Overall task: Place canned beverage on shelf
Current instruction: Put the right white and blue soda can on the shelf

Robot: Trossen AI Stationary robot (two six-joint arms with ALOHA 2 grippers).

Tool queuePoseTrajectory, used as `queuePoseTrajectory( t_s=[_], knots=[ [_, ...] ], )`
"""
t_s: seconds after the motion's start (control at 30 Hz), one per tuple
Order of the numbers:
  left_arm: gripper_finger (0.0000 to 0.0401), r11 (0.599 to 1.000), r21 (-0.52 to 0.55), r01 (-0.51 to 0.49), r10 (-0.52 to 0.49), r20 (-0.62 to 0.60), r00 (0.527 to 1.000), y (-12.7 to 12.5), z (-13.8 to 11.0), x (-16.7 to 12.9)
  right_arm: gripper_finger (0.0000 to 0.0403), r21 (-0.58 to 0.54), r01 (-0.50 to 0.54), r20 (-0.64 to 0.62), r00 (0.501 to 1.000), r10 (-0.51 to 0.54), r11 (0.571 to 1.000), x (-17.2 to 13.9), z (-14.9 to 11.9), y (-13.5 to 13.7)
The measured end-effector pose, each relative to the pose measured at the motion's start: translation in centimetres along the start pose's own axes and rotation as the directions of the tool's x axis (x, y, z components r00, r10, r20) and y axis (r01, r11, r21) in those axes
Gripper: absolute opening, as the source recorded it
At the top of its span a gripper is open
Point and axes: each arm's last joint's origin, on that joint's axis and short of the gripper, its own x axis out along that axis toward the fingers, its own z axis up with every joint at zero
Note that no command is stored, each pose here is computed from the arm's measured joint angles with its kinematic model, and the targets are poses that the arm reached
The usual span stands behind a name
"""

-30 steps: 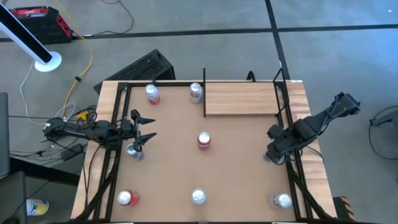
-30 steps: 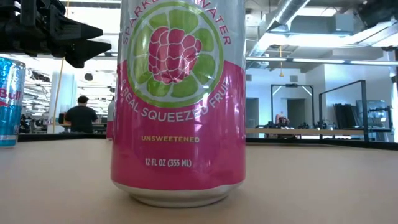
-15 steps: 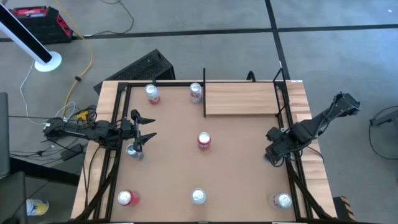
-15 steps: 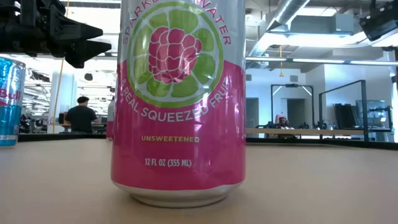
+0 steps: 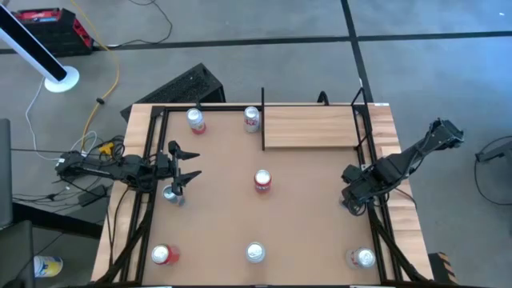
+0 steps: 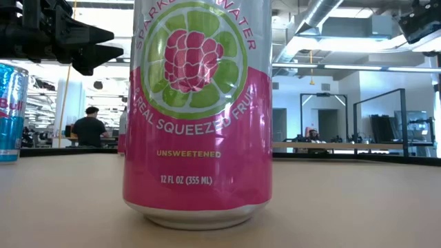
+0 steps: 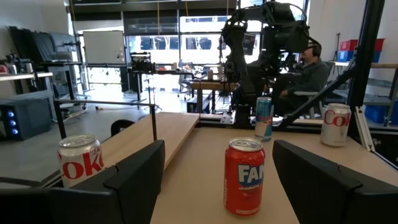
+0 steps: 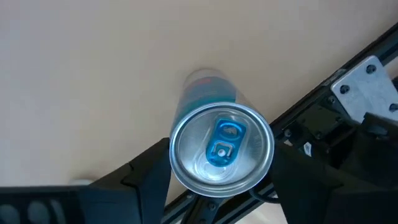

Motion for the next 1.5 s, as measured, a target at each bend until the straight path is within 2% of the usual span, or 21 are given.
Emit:
queuePoseTrajectory(
  t_s=[0.13, 0.4, 0.57, 0.7, 0.9, 1.17, 1.33, 1.5],
  knots=[
    [0.0284, 1.0, 0.0, 0.0, 0.0, 0.0, 1.0, 0.0, 0.0, 0.0, 0.026, -0.031, -0.003, 0.001, 1.0, 0.003, 1.0, -0.3, 0.4, -0.1],
    [0.0284, 1.0, 0.014, -0.001, 0.001, 0.0, 1.0, 0.0, 0.0, 0.0, 0.026, -0.078, -0.06, 0.049, 0.997, 0.064, 0.995, -3.4, 2.6, -0.9],
    [0.0284, 1.0, 0.014, -0.001, 0.001, 0.0, 1.0, 0.0, 0.0, 0.0, 0.026, -0.109, -0.039, 0.136, 0.989, 0.054, 0.993, -5.3, 5.1, -1.9],
    [0.0284, 1.0, 0.015, -0.001, 0.001, 0.0, 1.0, 0.0, 0.0, 0.0, 0.026, -0.187, 0.017, 0.183, 0.983, 0.018, 0.982, -6.6, 7.8, -2.3],
    [0.0284, 1.0, 0.025, -0.001, 0.001, 0.0, 1.0, 0.0, 0.0, 0.0, 0.026, -0.334, 0.124, 0.234, 0.971, -0.045, 0.934, -8.7, 14.0, -3.0],
    [0.0284, 1.0, 0.03, -0.001, 0.001, 0.0, 1.0, 0.0, 0.0, 0.0, 0.026, -0.516, 0.231, 0.299, 0.951, -0.079, 0.825, -9.5, 24.3, -4.8],
    [0.0284, 0.999, 0.034, -0.001, 0.001, -0.007, 1.0, 0.0, -0.1, 0.0, 0.026, -0.568, 0.238, 0.277, 0.957, -0.089, 0.788, -8.5, 30.0, -6.0],
    [0.0284, 0.998, 0.057, 0.0, 0.0, -0.007, 1.0, 0.0, -0.1, 0.0, 0.026, -0.601, 0.228, 0.234, 0.967, -0.104, 0.766, -7.3, 34.0, -6.9]
  ],
)
